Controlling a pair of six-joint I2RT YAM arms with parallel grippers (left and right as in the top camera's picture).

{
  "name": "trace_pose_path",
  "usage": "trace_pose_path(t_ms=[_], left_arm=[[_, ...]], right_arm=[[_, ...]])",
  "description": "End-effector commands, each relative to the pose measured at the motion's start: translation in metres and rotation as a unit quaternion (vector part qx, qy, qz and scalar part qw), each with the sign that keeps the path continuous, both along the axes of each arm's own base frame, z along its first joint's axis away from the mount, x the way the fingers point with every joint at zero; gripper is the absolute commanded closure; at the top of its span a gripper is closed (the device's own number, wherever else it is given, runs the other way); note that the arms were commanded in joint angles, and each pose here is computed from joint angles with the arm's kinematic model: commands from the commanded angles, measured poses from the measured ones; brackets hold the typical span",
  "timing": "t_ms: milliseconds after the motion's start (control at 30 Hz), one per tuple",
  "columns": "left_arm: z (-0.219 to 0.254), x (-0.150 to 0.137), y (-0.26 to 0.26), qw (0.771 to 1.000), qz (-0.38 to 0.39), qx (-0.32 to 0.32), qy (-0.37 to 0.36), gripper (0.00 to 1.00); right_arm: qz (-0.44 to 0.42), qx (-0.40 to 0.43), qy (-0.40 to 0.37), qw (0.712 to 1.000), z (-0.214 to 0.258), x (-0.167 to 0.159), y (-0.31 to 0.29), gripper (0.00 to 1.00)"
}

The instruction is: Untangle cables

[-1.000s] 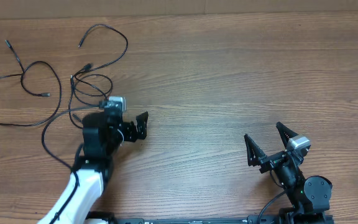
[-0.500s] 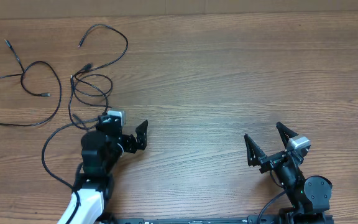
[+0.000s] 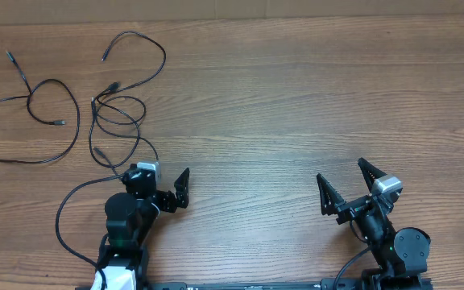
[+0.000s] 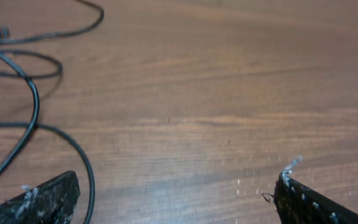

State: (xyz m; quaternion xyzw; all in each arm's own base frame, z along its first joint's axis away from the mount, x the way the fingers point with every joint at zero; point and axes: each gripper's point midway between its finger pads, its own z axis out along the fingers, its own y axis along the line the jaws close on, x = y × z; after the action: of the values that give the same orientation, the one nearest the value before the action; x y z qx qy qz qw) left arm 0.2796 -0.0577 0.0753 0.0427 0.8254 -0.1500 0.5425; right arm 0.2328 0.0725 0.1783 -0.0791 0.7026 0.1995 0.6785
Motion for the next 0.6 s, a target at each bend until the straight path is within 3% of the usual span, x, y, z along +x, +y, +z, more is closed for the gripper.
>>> trace_pose_path(t_ms=[0, 233, 567], left_arm=[[-0.003, -0.003, 0.004, 1.000, 0.008, 0.018, 0.003, 0.00], [-0.029, -0.023, 0.012, 0.997, 0.025, 0.031, 0.070, 0.01], [-0.026, -0.039, 0.024, 0.995, 0.053, 0.047, 0.075, 0.00]], right_arm=[[-0.004, -0.002, -0.002, 1.000, -0.002, 0.001, -0.001, 0.00], [-0.004, -0.002, -0.002, 1.000, -0.002, 0.001, -0.001, 0.00], [-0.004, -0.002, -0.002, 1.000, -0.002, 0.001, -0.001, 0.00]])
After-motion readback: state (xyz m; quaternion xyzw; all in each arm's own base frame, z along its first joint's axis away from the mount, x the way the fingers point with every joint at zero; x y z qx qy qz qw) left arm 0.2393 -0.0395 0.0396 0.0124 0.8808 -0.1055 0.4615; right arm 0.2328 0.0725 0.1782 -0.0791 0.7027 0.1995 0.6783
